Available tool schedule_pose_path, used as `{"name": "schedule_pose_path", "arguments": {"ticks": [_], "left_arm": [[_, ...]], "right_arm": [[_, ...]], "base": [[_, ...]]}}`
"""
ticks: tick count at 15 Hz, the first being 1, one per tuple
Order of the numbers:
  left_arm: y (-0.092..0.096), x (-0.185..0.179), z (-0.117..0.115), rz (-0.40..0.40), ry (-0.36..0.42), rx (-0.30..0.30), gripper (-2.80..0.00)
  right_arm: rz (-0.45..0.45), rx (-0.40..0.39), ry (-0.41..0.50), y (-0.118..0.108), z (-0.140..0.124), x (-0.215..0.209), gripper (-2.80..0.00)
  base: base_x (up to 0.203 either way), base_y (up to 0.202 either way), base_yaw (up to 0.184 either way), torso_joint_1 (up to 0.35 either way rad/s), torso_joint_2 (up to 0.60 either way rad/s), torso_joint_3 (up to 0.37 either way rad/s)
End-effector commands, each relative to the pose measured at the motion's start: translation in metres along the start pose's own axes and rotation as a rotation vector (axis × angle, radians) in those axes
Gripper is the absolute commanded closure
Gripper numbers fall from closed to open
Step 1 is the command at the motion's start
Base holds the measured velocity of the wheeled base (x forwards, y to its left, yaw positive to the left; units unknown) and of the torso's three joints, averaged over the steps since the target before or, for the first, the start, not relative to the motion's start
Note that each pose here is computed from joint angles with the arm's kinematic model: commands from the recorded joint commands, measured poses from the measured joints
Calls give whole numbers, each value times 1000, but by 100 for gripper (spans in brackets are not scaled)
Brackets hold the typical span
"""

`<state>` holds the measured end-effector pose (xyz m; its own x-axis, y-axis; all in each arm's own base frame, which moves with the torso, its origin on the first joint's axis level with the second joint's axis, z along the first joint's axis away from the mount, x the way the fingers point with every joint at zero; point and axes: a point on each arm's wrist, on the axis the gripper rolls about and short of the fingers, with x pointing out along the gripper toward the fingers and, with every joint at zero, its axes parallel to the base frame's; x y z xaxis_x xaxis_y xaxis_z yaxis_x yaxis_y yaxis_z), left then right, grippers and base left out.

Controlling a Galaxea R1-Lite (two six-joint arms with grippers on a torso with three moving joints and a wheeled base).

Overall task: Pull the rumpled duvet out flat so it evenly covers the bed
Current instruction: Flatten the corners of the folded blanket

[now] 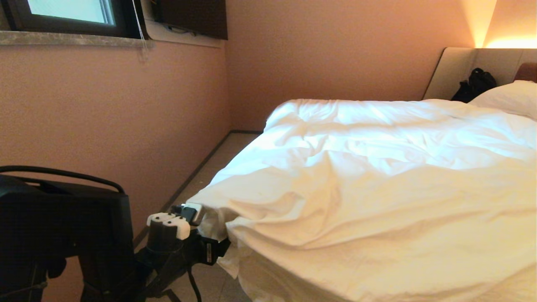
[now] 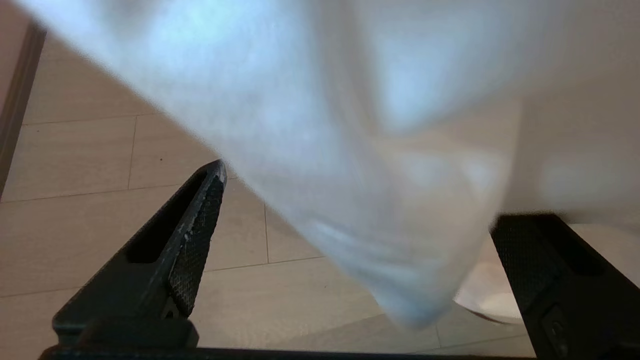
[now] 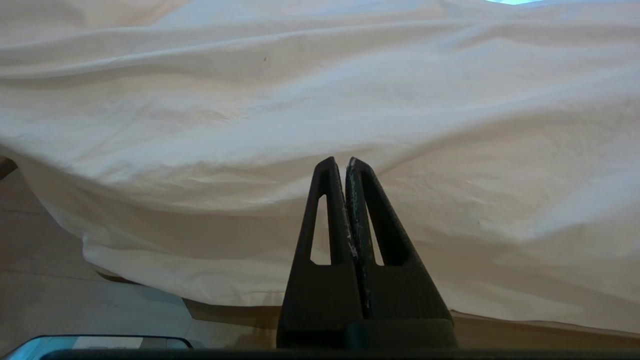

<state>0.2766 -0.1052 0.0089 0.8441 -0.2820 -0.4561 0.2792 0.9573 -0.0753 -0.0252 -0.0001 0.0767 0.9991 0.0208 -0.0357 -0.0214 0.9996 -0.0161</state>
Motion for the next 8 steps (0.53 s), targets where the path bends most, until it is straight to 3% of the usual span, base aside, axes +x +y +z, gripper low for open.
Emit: {"name": "schedule_pose_path", "arguments": {"ticks": [1,8], "left_arm": [[0,4,-1,2,-4,-2,-280],[1,4,2,4,-16,-4,-280]], "right_arm": [[1,-2,1,0,0,0,0],[1,0,1,0,0,0,0]], "base": [[0,0,0,0,0,0],[0,0,0,0,0,0]]}}
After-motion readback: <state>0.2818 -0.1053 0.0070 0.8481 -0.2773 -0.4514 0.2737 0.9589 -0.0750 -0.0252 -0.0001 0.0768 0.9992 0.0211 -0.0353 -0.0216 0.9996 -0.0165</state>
